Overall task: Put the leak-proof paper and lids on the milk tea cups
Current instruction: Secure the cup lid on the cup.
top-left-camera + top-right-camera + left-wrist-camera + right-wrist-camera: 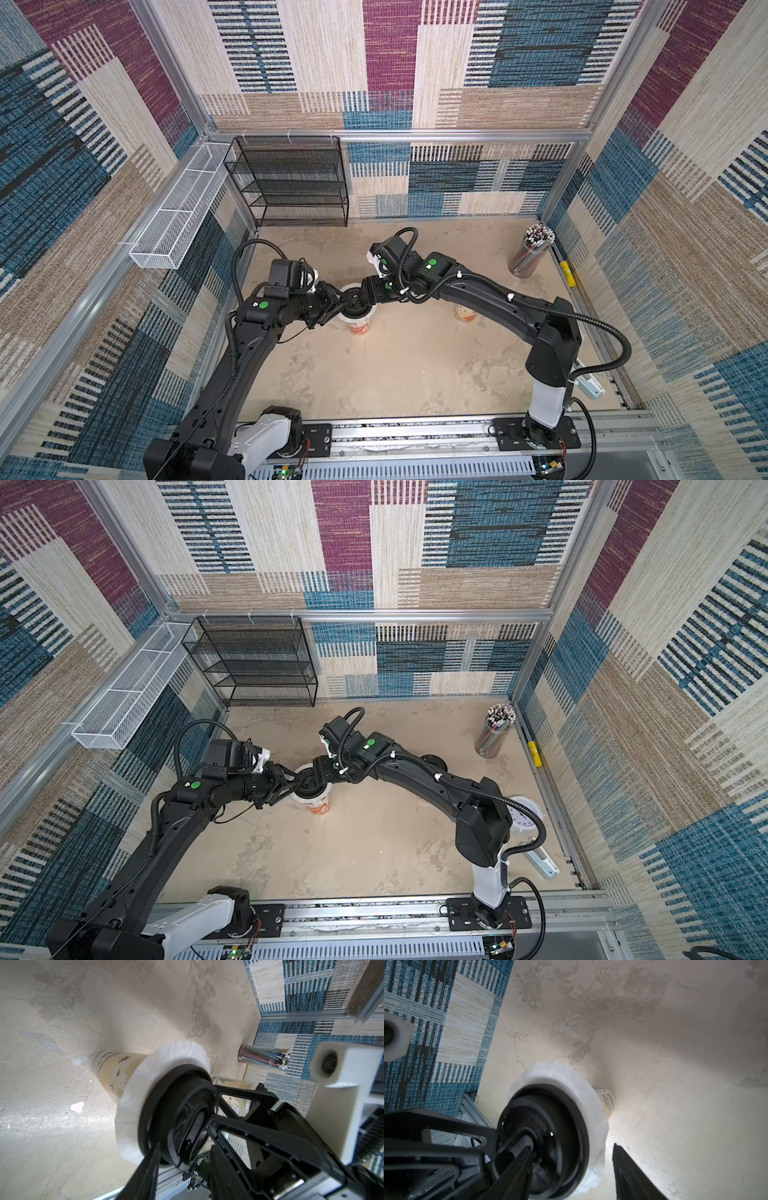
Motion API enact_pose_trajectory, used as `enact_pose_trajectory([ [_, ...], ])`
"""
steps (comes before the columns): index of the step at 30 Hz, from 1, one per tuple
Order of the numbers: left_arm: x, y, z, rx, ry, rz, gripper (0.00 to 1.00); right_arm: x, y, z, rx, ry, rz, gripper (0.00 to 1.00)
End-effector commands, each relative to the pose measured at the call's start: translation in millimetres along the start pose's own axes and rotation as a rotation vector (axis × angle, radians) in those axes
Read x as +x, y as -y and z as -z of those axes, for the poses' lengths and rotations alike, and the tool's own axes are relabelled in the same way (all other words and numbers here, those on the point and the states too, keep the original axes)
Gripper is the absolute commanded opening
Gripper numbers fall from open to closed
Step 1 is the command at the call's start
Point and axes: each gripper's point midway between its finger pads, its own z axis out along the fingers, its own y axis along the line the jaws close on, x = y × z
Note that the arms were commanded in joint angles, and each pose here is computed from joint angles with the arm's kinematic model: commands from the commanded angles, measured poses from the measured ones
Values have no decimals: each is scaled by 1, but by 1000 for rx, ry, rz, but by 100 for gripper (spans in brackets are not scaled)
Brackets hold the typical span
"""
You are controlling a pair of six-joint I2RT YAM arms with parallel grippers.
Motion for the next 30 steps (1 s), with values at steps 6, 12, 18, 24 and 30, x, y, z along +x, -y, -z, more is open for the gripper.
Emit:
enact_pose_trajectory([
  [6,-5,-1,0,-9,29,-13,42,-1,1,-7,4,-4,-7,64],
  [12,-10,0,4,-22,57,-22,41,4,10,-13,43,-20,-9,65],
  [18,-16,-4,17,-70,132,-42,44,9,15,-16,56,-30,-6,65],
  [24,-13,-8,17,-77,127,-38,47,-3,2,2,18,18,9,66],
  [30,-16,-8,19,-81,143,-41,50,-22,-8,30,5,110,50,71],
])
